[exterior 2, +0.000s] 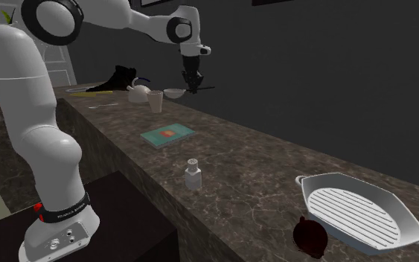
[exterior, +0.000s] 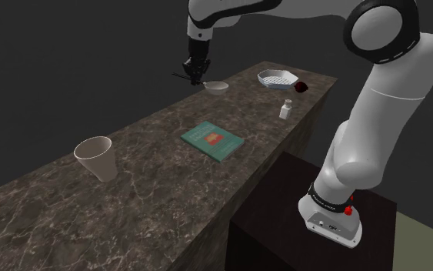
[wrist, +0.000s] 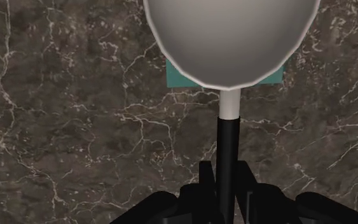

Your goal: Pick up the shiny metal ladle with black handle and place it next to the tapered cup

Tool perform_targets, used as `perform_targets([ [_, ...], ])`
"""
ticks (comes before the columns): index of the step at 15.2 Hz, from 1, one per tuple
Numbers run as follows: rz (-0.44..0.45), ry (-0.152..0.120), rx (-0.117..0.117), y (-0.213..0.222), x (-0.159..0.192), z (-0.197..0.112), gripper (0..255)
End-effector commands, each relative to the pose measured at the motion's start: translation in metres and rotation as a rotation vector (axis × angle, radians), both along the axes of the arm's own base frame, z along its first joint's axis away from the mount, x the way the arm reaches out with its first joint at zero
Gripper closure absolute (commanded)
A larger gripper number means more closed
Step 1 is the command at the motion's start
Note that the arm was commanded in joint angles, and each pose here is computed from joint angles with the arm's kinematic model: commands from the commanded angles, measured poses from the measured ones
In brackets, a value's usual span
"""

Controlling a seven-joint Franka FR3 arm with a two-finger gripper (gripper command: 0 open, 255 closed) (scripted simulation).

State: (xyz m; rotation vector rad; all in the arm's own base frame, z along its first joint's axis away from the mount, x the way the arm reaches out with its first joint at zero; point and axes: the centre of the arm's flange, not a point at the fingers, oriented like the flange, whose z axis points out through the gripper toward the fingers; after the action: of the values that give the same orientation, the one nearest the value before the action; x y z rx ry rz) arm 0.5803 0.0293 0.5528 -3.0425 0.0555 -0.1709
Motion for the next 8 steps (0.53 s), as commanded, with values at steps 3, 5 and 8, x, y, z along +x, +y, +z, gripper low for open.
perform_targets([
  [3, -0.001, -0.001, 0.001, 0.053, 0.009, 0.0, 255],
  [5, -0.001, -0.001, 0.001, 0.079, 0.014, 0.0, 255],
  [8, -0.001, -0.001, 0.001, 0.118, 0.022, 0.0, 255],
])
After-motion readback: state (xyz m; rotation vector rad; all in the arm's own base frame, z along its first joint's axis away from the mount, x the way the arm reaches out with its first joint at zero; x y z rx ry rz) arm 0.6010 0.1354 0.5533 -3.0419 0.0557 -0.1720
